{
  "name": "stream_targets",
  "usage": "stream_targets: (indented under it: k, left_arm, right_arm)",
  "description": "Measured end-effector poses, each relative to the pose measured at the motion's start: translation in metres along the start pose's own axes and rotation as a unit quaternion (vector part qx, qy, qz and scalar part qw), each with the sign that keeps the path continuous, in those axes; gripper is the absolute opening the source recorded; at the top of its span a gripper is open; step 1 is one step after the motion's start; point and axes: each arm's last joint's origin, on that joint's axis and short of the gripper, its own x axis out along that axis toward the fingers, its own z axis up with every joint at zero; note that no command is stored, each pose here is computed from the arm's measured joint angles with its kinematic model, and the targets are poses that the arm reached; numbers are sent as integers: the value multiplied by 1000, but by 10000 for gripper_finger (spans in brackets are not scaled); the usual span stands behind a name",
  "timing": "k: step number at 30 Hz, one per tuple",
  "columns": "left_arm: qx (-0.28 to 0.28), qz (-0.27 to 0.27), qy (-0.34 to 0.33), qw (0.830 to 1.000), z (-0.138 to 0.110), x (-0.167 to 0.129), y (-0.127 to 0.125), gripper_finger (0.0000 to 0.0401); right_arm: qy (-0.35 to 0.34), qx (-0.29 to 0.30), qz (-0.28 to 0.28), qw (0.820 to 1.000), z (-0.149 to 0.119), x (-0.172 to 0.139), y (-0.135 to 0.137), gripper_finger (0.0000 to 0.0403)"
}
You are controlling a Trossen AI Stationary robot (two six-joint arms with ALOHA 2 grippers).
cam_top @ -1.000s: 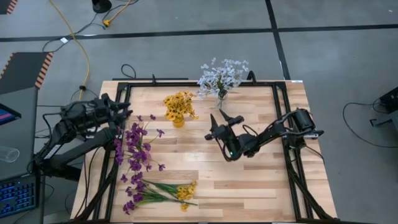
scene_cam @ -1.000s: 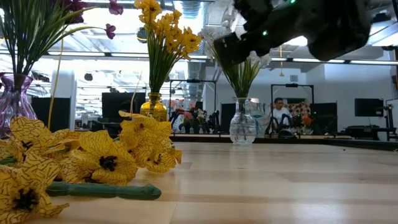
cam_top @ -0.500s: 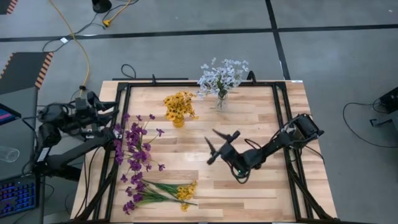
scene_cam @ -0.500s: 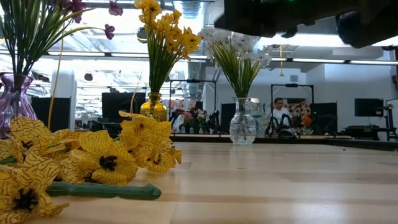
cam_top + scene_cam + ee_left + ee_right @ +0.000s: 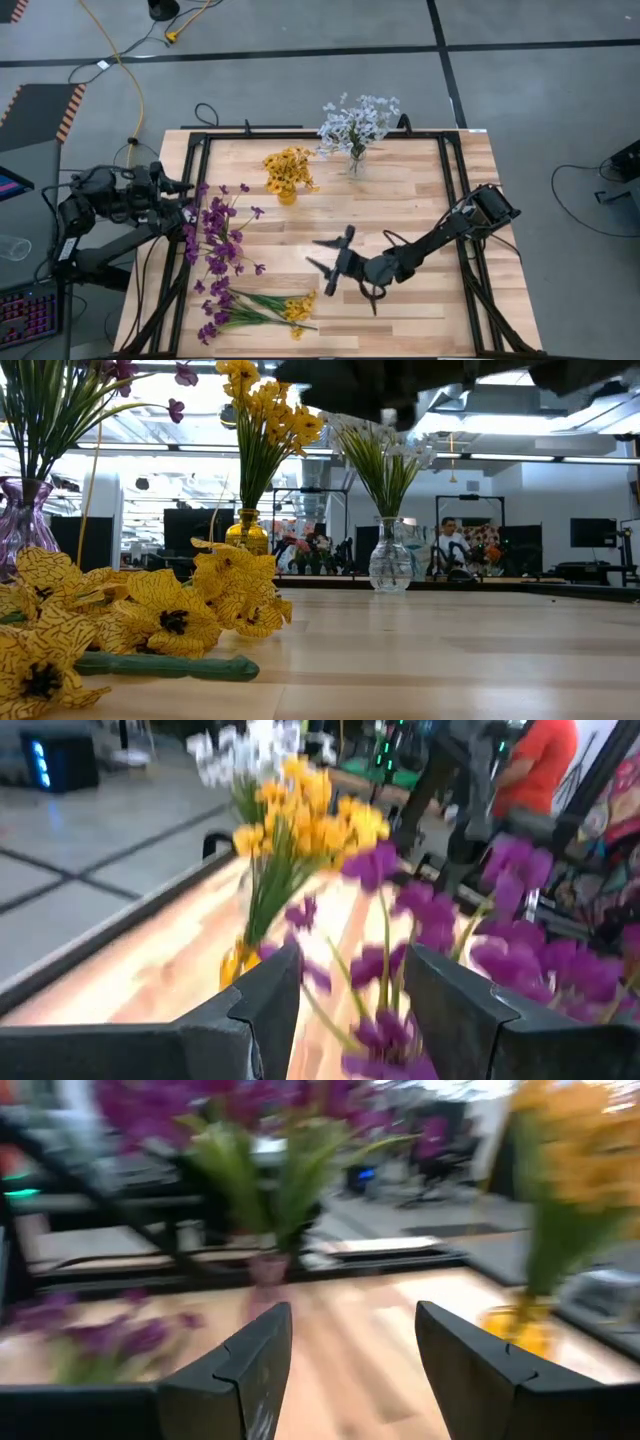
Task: Sort flowers into vase by color
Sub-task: Put the yellow flowers into the yellow vase
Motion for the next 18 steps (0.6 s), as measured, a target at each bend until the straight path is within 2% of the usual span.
stream_targets:
  k: [6,18]
  left_arm:
    - [-1,15,48,999,-11,3,4,169]
    - [5,50,69,996,-21,15,12,169]
  right_arm:
    - [42,25,50,998,12,19,5,240]
    - [70,87,116,987,29,35,8,240]
